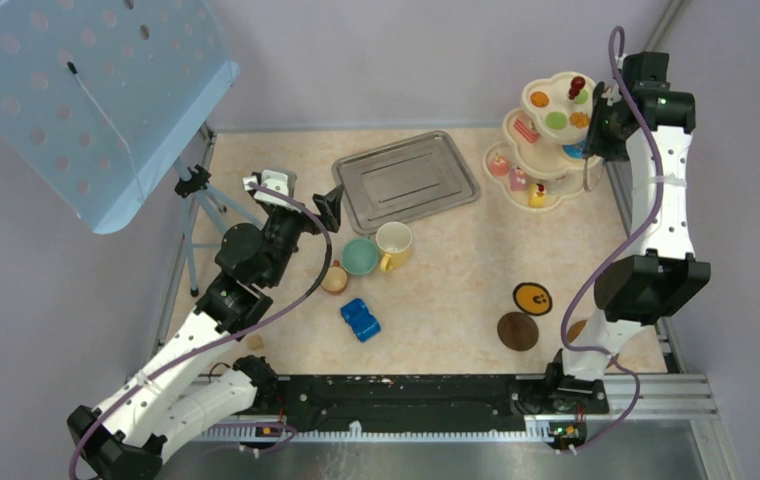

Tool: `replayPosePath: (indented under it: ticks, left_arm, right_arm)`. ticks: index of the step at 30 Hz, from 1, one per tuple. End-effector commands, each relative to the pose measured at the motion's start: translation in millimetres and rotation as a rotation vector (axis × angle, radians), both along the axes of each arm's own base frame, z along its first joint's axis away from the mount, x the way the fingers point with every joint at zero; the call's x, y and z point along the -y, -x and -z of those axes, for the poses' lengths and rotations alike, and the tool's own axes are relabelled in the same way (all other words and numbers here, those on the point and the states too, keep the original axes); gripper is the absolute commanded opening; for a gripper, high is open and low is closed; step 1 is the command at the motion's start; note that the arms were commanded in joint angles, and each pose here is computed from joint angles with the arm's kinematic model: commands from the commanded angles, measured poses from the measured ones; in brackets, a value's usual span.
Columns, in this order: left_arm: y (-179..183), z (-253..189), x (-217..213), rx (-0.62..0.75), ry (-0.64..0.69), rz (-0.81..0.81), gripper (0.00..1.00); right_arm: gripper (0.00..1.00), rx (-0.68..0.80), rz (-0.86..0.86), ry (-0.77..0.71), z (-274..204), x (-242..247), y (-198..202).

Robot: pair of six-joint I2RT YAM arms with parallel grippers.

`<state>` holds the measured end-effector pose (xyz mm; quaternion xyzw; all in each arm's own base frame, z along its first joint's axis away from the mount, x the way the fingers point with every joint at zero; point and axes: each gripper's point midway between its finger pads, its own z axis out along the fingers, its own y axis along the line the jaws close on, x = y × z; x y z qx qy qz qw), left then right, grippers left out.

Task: Serve the afternoon tea

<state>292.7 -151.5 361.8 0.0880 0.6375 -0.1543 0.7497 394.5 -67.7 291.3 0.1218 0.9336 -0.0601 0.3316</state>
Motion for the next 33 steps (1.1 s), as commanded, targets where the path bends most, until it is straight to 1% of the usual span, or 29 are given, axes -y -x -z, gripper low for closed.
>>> replayPosePath:
  ticks: [1, 2, 9, 16, 17, 25, 28, 33]
  left_arm:
    - [1.1, -15.9, -1.5, 0.041, 0.023, -0.006, 0.99]
    - [1.2, -16.3, -1.7, 0.043, 0.023, -0.006, 0.99]
    - [0.3, -14.4, 0.0, 0.037, 0.019, -0.001, 0.99]
    - [-1.0, -13.3, -0.4, 0.033, 0.016, -0.008, 0.99]
    - [-1.3, -12.9, 0.1, 0.032, 0.015, -0.006, 0.99]
    - [-1.5, -12.5, -0.5, 0.030, 0.014, -0.009, 0.99]
    - [-1.3, -13.6, 0.2, 0.032, 0.014, -0.005, 0.99]
    - [-2.2, -11.7, -0.3, 0.027, 0.013, -0.011, 0.99]
  right_arm:
    - [0.14, 0.043, 0.010, -0.013, -18.5, 1.3, -5.0]
    - [0.17, 0.039, 0.009, -0.017, -16.9, 0.7, -6.1]
    - [0.19, 0.011, 0.013, -0.024, -6.6, 1.4, -12.7]
    - [0.29, -0.010, -0.002, -0.030, 4.5, 1.2, -23.4]
    - [0.30, -0.009, -0.004, -0.029, 4.7, 1.4, -24.4]
    - [0.36, 0.010, -0.008, -0.019, 1.7, 3.2, -31.1]
    - [0.41, 0.019, -0.010, -0.016, 0.8, 3.7, -34.1]
    - [0.43, 0.016, -0.024, -0.027, 2.4, 1.2, -36.5]
